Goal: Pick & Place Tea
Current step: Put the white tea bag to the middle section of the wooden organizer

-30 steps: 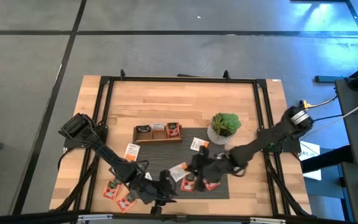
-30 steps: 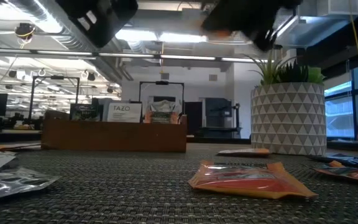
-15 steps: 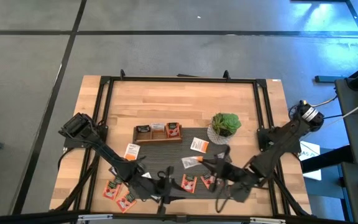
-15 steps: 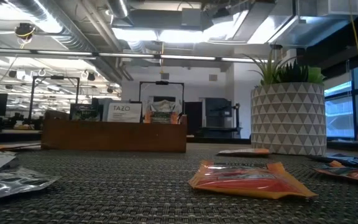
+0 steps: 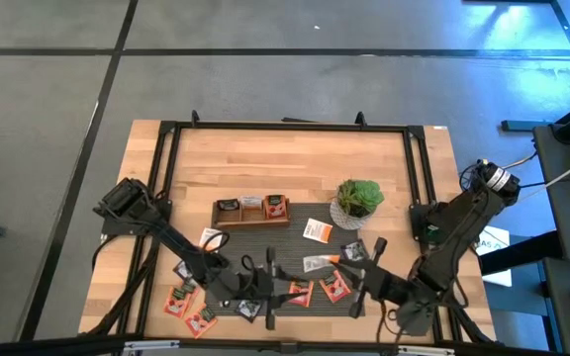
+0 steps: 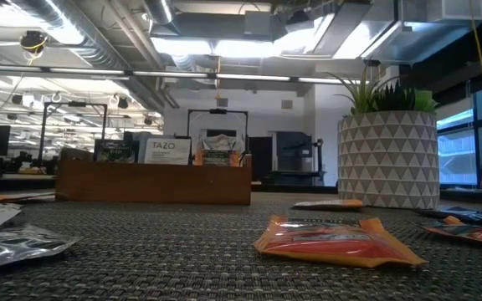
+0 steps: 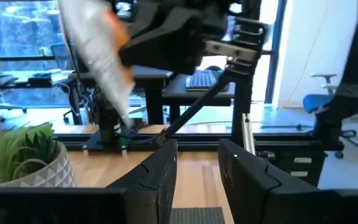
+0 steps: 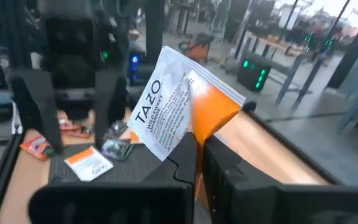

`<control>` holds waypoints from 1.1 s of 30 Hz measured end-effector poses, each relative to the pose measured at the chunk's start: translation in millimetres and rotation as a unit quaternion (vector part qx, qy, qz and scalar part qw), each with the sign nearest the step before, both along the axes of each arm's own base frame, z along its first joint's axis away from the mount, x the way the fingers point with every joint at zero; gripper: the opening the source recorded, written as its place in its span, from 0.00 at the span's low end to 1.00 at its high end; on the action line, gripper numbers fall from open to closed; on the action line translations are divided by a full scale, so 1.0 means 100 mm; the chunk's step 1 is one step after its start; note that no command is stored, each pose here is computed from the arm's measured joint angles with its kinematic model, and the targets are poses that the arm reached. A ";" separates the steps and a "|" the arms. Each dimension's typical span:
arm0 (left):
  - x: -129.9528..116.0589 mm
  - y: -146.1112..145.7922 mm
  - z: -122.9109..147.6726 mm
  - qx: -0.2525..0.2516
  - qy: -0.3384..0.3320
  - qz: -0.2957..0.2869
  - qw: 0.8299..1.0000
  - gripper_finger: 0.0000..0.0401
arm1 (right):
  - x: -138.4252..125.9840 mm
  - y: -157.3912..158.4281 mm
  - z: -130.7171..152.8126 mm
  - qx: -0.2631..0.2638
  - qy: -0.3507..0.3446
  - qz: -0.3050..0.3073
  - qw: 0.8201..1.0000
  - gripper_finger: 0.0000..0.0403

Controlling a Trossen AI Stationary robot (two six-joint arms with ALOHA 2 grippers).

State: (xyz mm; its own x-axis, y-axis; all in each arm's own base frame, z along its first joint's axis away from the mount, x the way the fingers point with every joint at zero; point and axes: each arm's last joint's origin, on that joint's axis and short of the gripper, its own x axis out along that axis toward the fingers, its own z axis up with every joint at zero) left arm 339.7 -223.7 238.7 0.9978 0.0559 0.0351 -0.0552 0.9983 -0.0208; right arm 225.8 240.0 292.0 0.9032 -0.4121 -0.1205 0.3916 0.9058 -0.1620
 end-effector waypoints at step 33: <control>0.12 0.22 0.07 -0.080 -0.036 0.032 0.996 0.19 | 0.02 0.04 -0.02 0.021 0.021 0.058 0.998 0.05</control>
